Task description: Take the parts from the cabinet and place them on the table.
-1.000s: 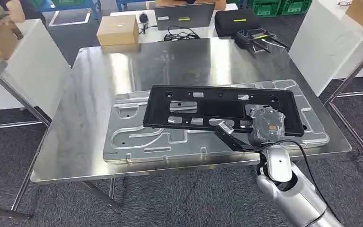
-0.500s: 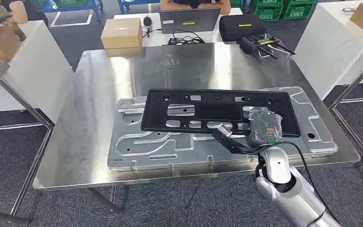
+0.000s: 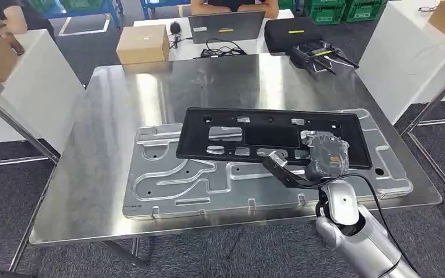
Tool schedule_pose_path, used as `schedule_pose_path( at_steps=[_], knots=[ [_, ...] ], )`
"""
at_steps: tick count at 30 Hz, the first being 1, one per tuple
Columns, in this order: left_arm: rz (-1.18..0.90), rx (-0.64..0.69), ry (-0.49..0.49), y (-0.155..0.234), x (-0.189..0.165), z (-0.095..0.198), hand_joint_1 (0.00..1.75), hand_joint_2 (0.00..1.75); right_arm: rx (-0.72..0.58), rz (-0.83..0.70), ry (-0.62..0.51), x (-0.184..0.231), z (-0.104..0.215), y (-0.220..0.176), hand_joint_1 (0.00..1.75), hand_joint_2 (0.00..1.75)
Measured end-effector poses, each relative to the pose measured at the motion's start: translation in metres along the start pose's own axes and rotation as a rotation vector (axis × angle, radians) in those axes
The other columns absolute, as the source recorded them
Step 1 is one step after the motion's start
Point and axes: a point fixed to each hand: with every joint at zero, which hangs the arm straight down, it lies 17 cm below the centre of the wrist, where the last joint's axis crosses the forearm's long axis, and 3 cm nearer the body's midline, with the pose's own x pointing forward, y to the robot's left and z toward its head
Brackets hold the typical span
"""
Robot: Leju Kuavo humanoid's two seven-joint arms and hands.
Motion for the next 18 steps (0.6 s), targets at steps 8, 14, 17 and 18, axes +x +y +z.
schedule_pose_path(
  at_steps=[8, 14, 17, 18],
  knots=[
    [0.011, 0.001, 0.010, 0.002, -0.005, -0.001, 0.00, 1.75, 0.002, -0.003, -0.019, 0.003, 0.000, 0.002, 1.75, 1.75],
    [0.008, -0.003, 0.014, 0.001, -0.009, -0.001, 0.00, 1.75, 0.017, 0.007, -0.016, -0.001, 0.000, 0.007, 1.75, 1.75],
    [0.014, 0.001, 0.016, 0.003, -0.010, -0.001, 0.00, 1.75, 0.022, -0.002, -0.020, 0.001, -0.001, 0.009, 1.75, 1.75],
    [0.015, 0.001, 0.018, 0.003, -0.011, -0.001, 0.00, 1.75, 0.022, -0.001, -0.019, 0.000, -0.001, 0.009, 1.75, 1.75]
  ],
)
